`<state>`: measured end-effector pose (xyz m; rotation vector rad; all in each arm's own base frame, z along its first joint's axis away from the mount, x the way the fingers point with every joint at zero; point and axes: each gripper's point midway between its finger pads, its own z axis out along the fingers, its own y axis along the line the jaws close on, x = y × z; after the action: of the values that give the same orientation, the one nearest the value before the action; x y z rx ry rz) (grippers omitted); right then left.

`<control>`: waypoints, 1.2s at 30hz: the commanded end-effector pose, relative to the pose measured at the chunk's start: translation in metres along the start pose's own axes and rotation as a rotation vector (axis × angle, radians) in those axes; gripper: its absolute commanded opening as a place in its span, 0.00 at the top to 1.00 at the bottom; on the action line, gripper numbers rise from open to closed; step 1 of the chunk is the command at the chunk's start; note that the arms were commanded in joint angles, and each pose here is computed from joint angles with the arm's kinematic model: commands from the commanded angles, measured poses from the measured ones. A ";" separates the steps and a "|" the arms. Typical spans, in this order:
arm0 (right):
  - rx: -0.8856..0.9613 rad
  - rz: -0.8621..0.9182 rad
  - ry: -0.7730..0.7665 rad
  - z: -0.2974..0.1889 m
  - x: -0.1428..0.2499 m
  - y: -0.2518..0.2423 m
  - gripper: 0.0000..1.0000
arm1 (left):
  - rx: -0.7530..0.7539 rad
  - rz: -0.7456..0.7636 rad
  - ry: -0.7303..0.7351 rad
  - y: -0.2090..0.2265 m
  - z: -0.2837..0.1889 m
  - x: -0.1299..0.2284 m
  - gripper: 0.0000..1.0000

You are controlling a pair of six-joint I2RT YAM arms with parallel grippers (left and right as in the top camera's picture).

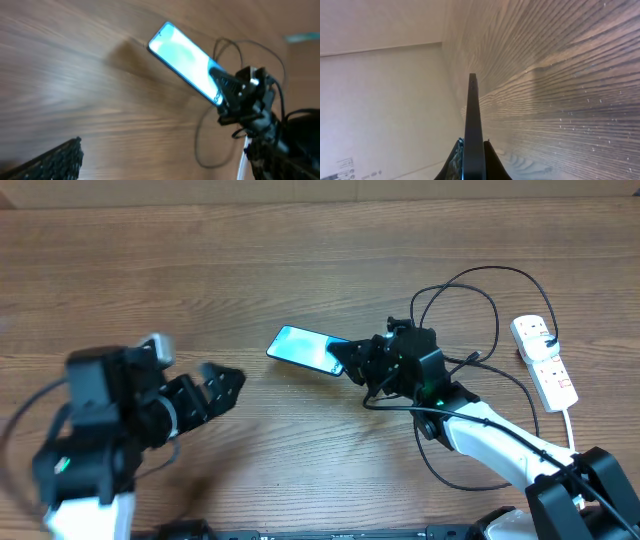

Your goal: Plug charger to phone and switch on socket

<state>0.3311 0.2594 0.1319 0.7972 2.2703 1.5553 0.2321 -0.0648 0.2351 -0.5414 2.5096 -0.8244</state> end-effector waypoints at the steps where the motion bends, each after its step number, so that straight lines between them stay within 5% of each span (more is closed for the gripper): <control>1: -0.046 -0.003 0.010 -0.005 -0.006 0.016 0.96 | 0.198 -0.212 0.198 -0.011 0.035 0.024 0.00; 6: -0.052 0.003 0.022 -0.007 -0.009 0.016 0.96 | 0.220 -0.386 0.292 0.001 0.077 0.025 0.10; 20: -0.045 0.058 -0.032 -0.007 -0.018 0.015 0.96 | 0.259 -0.410 0.352 -0.024 0.096 0.030 0.25; 28: -0.042 0.306 -0.010 0.002 0.003 0.017 0.96 | 0.217 -0.479 0.293 -0.021 0.102 0.019 0.19; 36: -0.134 0.346 0.064 0.009 0.034 0.045 0.96 | 0.145 -0.552 0.228 -0.008 0.107 0.010 0.00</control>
<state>0.3202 0.2886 0.1515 1.1173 2.1897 1.7789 0.2768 -0.1298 0.1659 -1.0821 2.5169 -1.3853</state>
